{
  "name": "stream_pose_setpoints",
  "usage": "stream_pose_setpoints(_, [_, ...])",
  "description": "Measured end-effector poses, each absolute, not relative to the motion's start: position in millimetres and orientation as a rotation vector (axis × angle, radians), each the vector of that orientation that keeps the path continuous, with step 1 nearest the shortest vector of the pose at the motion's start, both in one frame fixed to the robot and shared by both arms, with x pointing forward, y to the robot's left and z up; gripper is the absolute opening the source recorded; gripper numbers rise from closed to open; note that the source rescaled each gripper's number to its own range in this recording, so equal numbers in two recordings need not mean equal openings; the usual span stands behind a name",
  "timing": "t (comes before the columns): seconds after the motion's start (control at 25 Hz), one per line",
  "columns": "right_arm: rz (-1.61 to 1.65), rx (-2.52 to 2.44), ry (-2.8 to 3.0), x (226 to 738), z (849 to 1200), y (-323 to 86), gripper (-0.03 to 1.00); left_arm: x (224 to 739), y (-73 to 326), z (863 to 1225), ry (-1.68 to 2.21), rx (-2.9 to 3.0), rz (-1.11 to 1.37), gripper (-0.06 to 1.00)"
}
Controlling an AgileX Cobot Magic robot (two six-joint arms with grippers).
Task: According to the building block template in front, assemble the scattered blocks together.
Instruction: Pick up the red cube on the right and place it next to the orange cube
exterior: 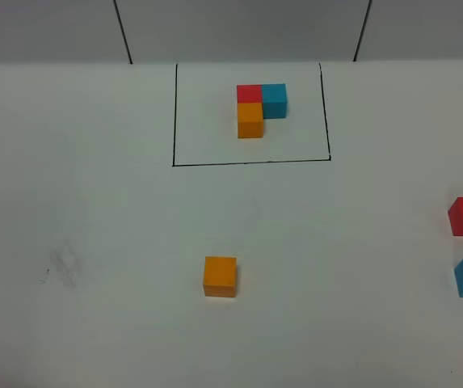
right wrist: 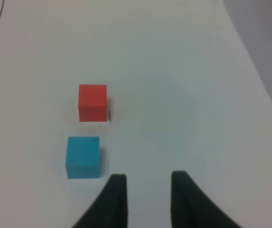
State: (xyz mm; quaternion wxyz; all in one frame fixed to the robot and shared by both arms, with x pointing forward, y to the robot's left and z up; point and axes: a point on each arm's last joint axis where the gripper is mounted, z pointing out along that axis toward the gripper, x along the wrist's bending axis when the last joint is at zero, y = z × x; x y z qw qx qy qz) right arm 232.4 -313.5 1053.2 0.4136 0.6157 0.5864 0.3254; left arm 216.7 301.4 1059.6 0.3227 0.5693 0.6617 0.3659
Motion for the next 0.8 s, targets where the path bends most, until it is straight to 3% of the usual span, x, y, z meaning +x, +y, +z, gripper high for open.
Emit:
stream_pose_setpoints(0.12, [0.818, 1.548, 1.474, 232.4, 1053.2, -313.5, 0.0, 224.2, 302.2, 1044.3, 1.795, 1.492, 0.909, 0.69])
stream_pose_setpoints(0.8, [0.818, 1.548, 1.474, 232.4, 1053.2, -313.5, 0.0, 225.7, 302.9, 1043.5, 1.799, 1.474, 0.915, 0.69])
